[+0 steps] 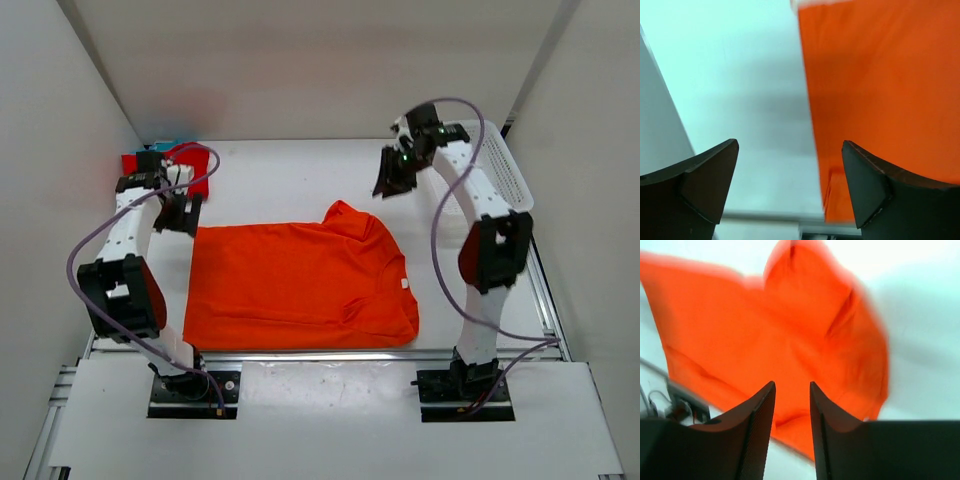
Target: Fold and stack the t-shirts
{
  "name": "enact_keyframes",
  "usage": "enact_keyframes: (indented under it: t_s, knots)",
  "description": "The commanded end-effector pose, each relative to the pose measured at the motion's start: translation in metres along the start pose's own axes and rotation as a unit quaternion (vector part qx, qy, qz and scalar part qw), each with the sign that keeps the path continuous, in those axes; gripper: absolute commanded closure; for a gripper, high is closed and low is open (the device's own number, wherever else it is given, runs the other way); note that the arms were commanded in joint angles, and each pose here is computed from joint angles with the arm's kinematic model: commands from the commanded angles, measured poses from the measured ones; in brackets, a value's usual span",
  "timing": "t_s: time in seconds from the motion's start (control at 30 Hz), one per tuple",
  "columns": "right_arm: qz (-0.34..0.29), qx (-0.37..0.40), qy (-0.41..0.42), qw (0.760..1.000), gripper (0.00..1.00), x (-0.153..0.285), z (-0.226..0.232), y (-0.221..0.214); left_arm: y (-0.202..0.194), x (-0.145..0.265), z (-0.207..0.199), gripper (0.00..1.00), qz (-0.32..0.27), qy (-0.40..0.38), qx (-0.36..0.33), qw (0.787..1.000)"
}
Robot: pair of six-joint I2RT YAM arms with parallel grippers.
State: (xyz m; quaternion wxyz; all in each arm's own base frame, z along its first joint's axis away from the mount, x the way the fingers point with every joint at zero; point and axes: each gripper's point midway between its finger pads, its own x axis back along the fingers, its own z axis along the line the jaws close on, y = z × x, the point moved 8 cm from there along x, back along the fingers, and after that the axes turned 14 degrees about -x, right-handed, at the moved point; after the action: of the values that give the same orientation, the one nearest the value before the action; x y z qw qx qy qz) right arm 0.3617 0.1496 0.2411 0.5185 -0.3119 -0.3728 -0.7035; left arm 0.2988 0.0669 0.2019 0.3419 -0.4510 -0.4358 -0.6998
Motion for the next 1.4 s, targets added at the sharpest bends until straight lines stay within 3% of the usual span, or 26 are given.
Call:
enact_keyframes:
  t_s: [0.0, 0.1, 0.17, 0.33, 0.63, 0.93, 1.03, 1.1, 1.13, 1.17, 1.23, 1.3, 1.33, 1.37]
  knots:
    - [-0.048, -0.037, -0.011, 0.998, 0.61, -0.034, -0.004, 0.074, 0.049, -0.022, 0.005, 0.07, -0.084, 0.006, 0.037, 0.996]
    - [-0.072, -0.039, -0.019, 0.996, 0.6, -0.06, -0.003, 0.114, 0.068, -0.036, 0.017, 0.08, -0.14, -0.007, 0.087, 0.986]
    - [-0.078, -0.031, -0.021, 0.996, 0.6, -0.077, -0.005, 0.123, 0.08, -0.045, 0.018, 0.07, -0.148, -0.016, 0.101, 0.984]
    - [-0.003, -0.032, -0.03, 0.999, 0.58, -0.13, -0.022, 0.104, 0.085, -0.09, 0.005, 0.07, -0.087, -0.015, 0.081, 0.993]
    - [0.069, -0.035, -0.041, 0.996, 0.56, -0.136, -0.021, 0.073, 0.074, -0.124, 0.005, 0.02, -0.051, -0.001, 0.093, 0.994]
    - [0.127, -0.049, -0.065, 0.989, 0.54, -0.139, -0.03, 0.046, 0.069, -0.141, -0.002, 0.05, -0.042, -0.013, 0.098, 0.994]
    - [0.127, -0.054, -0.057, 0.989, 0.66, -0.138, -0.031, 0.048, 0.069, -0.146, -0.006, 0.13, -0.04, -0.012, 0.094, 0.995]
    - [0.129, -0.047, -0.051, 0.989, 0.8, -0.139, -0.027, 0.046, 0.068, -0.152, -0.007, 0.28, -0.035, -0.014, 0.095, 0.995]
    - [0.13, -0.051, -0.048, 0.989, 0.92, -0.138, -0.028, 0.047, 0.068, -0.153, -0.008, 0.34, -0.029, -0.015, 0.094, 0.995]
    - [0.129, -0.05, -0.048, 0.989, 1.0, -0.138, -0.026, 0.046, 0.068, -0.154, -0.006, 0.46, -0.029, -0.014, 0.103, 0.994]
    - [0.118, -0.047, -0.037, 0.991, 1.0, -0.13, -0.026, 0.052, 0.073, -0.152, -0.005, 0.59, -0.031, -0.022, 0.105, 0.994]
    - [0.104, -0.046, -0.036, 0.993, 1.0, -0.121, -0.025, 0.058, 0.073, -0.15, -0.007, 0.79, -0.034, -0.038, 0.106, 0.993]
    - [0.095, -0.043, -0.034, 0.994, 1.0, -0.115, -0.023, 0.061, 0.071, -0.147, -0.007, 0.82, -0.032, -0.039, 0.105, 0.993]
    - [0.086, -0.043, -0.037, 0.995, 1.0, -0.109, -0.025, 0.064, 0.07, -0.144, -0.006, 0.93, -0.034, -0.042, 0.105, 0.993]
